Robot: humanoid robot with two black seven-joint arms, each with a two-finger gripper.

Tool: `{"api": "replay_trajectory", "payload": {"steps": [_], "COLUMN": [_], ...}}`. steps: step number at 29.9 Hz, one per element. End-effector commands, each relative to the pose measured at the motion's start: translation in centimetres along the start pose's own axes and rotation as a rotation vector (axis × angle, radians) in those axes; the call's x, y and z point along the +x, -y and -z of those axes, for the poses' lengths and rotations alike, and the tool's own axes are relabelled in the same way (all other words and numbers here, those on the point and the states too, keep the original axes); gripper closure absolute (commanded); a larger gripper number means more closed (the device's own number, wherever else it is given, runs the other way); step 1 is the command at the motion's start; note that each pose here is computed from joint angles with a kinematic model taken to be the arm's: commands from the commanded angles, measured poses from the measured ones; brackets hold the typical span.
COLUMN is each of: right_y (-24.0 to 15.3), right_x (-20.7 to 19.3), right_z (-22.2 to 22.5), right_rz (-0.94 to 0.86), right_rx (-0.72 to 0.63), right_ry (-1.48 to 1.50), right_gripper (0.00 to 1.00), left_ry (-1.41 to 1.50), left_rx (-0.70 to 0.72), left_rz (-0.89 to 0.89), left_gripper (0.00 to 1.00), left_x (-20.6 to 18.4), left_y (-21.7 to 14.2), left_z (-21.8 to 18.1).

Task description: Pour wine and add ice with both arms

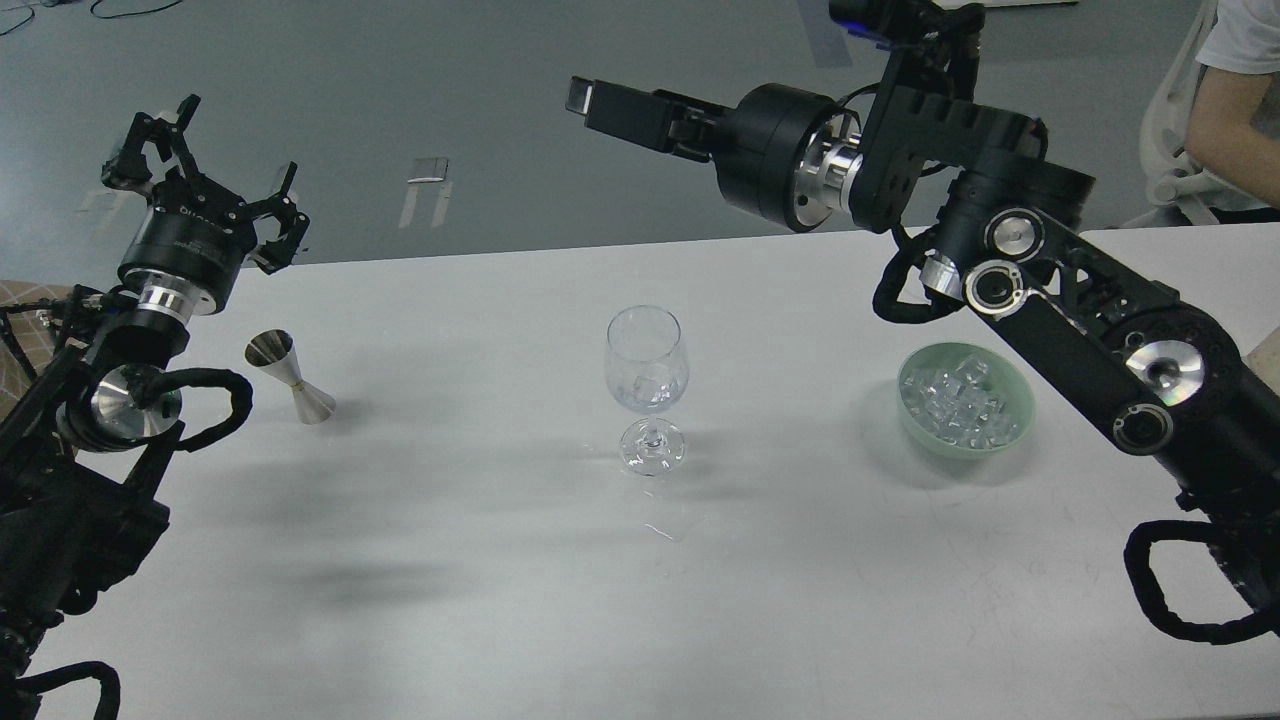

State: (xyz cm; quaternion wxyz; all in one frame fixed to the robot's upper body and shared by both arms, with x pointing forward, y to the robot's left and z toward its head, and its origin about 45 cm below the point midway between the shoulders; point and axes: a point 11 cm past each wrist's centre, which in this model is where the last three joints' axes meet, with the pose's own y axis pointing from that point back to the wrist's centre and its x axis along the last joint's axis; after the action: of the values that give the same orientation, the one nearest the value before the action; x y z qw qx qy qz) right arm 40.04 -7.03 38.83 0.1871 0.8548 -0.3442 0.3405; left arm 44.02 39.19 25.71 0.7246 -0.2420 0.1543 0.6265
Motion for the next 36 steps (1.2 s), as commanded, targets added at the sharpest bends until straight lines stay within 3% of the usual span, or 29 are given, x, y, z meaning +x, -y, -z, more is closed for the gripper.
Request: {"api": "replay_trajectory", "payload": {"steps": [1,8,18,31,36], "right_y": [-0.2,-2.7,-5.1,-6.4,-8.2], "right_x": [2.6,7.4,10.4,10.3,12.3], "right_z": [-1.3,-4.5,-11.9,-16.1,-17.7], "right_rz": [-0.149,-0.354,-0.433,-0.5,-0.621], "right_rx": [0.002,-0.003,0.138,0.174,0.267], "right_ry": [0.183,0.401,1.153,1.428,1.533], "right_gripper": [0.0,0.0,0.0,0.0,0.0], "left_ry": [0.0,0.0,-0.009,0.017,0.02], "left_rx": [0.001,-0.001,0.006,-0.012,-0.019], "left_rz": [-0.003,-0.003,0.004,0.02,0.03], "left_gripper": [0.03,0.02,0.02,0.02,0.02], "left_x": [0.0,0.0,-0.3,-0.7,-1.2], "left_y": [0.0,0.0,0.1,0.5,0.9], "left_z": [0.1,0.0,0.6,-0.1,-0.5]}}
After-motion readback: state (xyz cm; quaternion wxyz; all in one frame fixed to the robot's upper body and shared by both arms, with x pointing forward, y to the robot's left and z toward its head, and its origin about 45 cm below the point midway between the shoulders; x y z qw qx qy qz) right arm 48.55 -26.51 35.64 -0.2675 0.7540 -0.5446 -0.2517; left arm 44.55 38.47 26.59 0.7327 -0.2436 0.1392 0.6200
